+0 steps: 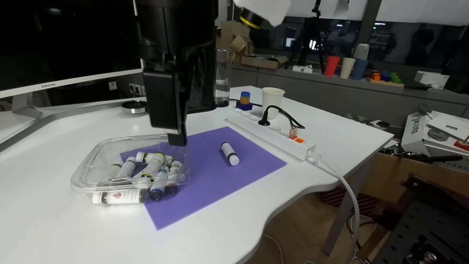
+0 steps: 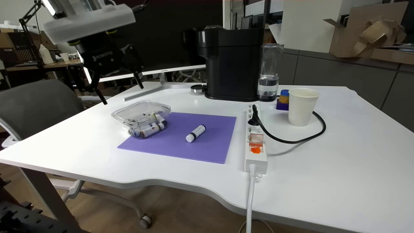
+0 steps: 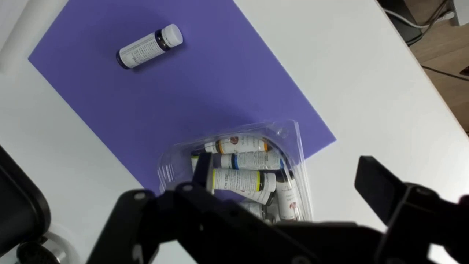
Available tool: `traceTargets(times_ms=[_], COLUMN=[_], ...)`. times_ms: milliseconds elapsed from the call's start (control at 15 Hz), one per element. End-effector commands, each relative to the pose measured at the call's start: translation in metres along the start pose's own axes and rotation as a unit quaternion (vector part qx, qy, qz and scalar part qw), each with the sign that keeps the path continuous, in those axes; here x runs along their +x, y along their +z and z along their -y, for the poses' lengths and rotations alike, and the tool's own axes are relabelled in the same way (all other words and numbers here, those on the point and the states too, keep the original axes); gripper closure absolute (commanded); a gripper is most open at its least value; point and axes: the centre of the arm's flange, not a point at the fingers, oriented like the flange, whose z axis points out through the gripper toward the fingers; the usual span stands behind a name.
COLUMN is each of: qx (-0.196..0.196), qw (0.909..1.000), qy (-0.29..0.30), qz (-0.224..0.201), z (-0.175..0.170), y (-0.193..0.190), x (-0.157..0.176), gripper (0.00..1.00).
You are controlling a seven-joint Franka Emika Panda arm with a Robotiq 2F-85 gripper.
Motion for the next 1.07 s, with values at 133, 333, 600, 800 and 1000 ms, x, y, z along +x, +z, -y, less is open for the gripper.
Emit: traceTargets(times_ms=[133, 333, 600, 800, 1000], qx=[0.006, -0.013, -0.031, -0.033, -0.039], qw=[1.0, 0.9999, 0.9995, 0.9994, 0.9992], qy=[0.0, 0.0, 0.003, -0.003, -0.007], qz=[0.003, -0.004, -0.009, 0.0, 0.003], z=[0.0, 0.005, 0.006, 0.008, 0.012], y=[0.007, 0.018, 0.038, 0.05, 0.06], x=[-0.001, 0.0, -0.003, -0.008, -0.008], gripper=[0.0, 0.0, 0.0, 0.0, 0.0])
